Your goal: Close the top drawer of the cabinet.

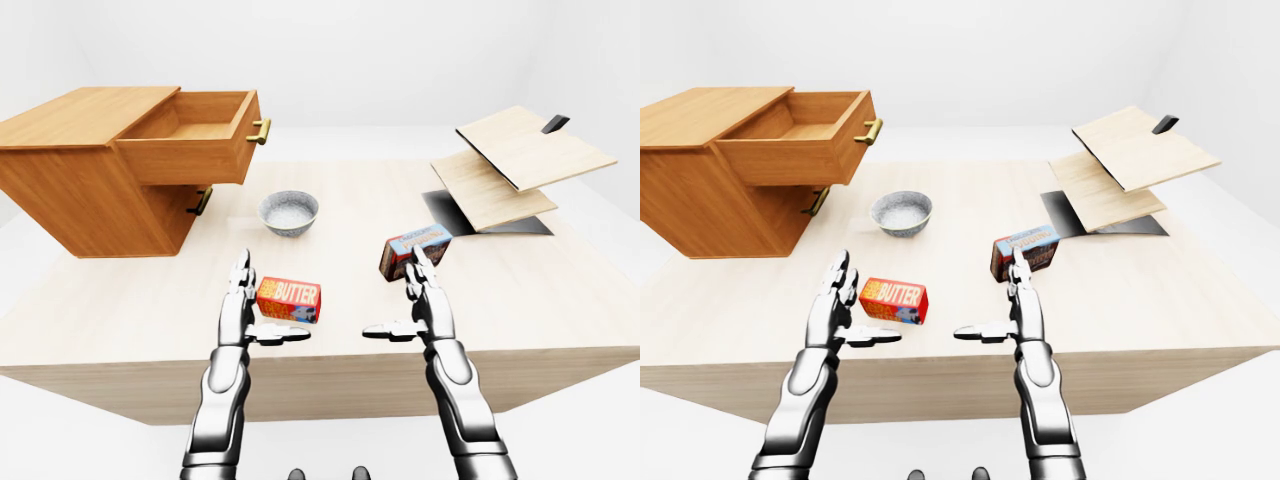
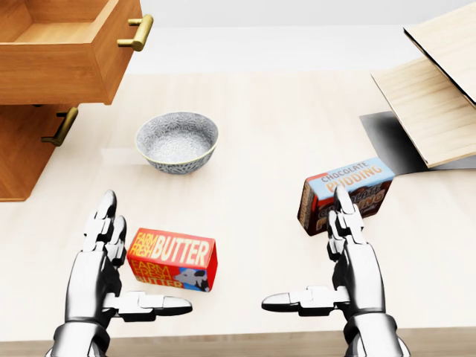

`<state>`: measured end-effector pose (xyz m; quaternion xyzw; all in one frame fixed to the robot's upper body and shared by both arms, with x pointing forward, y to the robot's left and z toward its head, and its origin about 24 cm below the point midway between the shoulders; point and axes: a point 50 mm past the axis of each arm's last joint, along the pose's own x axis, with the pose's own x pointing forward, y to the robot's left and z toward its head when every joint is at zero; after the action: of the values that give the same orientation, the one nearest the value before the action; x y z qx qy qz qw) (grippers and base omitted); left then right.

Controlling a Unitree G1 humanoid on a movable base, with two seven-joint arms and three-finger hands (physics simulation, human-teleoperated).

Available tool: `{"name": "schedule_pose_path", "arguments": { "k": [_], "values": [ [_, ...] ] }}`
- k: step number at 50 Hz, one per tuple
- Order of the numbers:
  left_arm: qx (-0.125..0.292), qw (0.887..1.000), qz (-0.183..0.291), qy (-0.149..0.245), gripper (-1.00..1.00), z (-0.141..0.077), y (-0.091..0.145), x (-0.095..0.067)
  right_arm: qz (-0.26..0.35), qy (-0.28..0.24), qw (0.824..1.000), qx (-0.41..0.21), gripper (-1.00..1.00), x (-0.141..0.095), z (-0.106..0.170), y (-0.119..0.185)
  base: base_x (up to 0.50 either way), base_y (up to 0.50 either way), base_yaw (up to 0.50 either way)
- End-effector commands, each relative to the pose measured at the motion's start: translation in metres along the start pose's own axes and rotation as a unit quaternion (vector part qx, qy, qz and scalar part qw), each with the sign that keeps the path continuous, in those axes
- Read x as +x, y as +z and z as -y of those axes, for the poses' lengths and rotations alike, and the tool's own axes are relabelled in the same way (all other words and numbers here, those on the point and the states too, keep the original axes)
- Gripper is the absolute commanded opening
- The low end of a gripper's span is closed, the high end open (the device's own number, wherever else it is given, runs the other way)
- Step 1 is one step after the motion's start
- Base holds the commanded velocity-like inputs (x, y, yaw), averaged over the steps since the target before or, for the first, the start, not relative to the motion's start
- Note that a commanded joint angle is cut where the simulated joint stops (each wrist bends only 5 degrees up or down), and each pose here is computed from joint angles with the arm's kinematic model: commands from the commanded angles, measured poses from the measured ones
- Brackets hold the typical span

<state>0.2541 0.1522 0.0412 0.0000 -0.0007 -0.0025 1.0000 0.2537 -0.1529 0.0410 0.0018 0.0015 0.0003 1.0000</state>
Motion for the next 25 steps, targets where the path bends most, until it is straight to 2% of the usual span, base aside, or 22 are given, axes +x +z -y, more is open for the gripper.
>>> {"name": "schedule_pose_path", "arguments": {
  "k": [1,12,16,17,21,25],
  "values": [
    [0.001,1.0,0.001,-0.005,1.0,-0.005,0.0,0.001,-0.003,0.001,1.0,0.003,1.0,-0.001,0.006,0.0,0.0,0.0,0.0],
    [0.0,1.0,0.001,-0.005,1.0,-0.005,0.0,0.001,-0.002,0.002,1.0,0.002,1.0,0.0,0.006,0.0,0.0,0.0,0.0],
    [-0.016,1.0,0.0,-0.009,1.0,-0.006,0.004,0.0,0.0,0.001,1.0,0.0,1.0,0.0,0.007,0.0,0.0,0.0,0.0],
    [-0.018,0.999,0.015,-0.03,1.0,-0.001,0.014,-0.003,-0.001,0.002,1.0,0.001,1.0,0.0,0.006,0.001,0.0,0.0,0.0],
    [-0.015,0.998,0.033,-0.056,1.0,0.008,0.028,-0.002,-0.002,0.009,1.0,0.016,1.0,-0.001,0.004,0.001,0.0,0.0,0.0],
    [-0.017,0.992,0.102,-0.066,1.0,0.012,0.061,0.001,0.013,0.02,1.0,0.015,1.0,-0.002,0.0,0.006,0.0,0.0,0.0]
  ]
}}
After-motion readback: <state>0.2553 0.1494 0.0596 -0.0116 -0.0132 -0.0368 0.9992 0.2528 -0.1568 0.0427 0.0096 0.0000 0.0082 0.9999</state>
